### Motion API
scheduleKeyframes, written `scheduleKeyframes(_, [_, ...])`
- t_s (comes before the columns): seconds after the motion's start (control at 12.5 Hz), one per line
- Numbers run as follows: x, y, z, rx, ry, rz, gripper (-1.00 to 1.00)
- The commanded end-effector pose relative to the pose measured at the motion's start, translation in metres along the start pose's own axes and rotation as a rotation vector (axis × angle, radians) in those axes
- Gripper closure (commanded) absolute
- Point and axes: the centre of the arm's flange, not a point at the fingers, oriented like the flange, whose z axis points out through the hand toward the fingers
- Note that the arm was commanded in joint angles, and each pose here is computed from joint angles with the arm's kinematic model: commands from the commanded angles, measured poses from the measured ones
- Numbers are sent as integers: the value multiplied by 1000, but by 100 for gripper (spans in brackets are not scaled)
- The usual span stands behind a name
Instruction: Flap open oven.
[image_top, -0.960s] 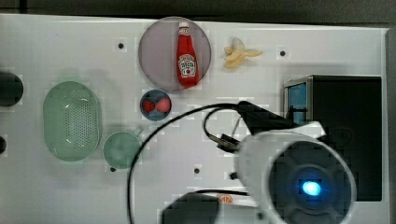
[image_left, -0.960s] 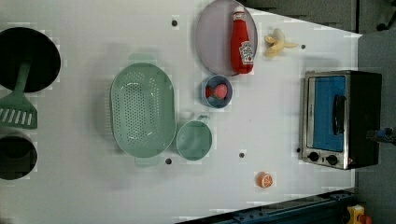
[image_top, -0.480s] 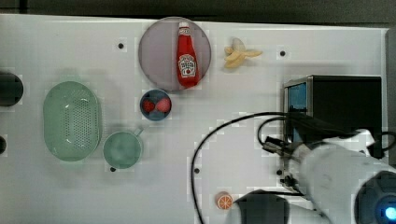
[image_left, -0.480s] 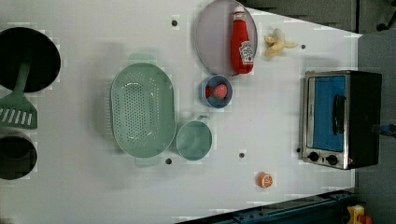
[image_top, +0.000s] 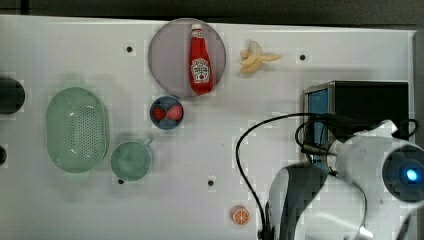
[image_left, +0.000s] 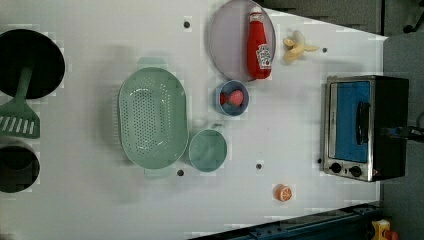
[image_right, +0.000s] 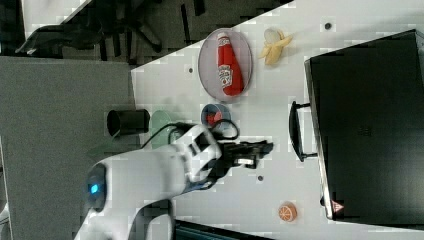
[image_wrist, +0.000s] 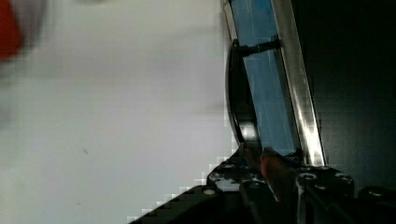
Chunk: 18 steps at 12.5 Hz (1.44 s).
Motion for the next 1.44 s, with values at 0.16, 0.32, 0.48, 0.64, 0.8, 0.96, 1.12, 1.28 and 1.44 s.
scheduleKeyframes(0.16, [12,17,18,-35,67,-65,65])
scheduleKeyframes(0.32, [15,22,38,-51,56,-58,65])
scheduleKeyframes(0.48, [18,21,58,-62,35,-63,65])
scheduleKeyframes(0.64, [21,20,73,-74,27,-68,65])
scheduleKeyframes(0.8, [24,16,87,-84,21,-77,65])
scheduleKeyframes(0.96, [24,11,98,-87,1,-89,65])
scheduleKeyframes(1.12, [26,4,101,-94,-3,-97,65])
scheduleKeyframes(1.28, [29,-9,101,-133,-12,-138,65])
scheduleKeyframes(1.44, [30,-23,103,-207,-22,-150,65])
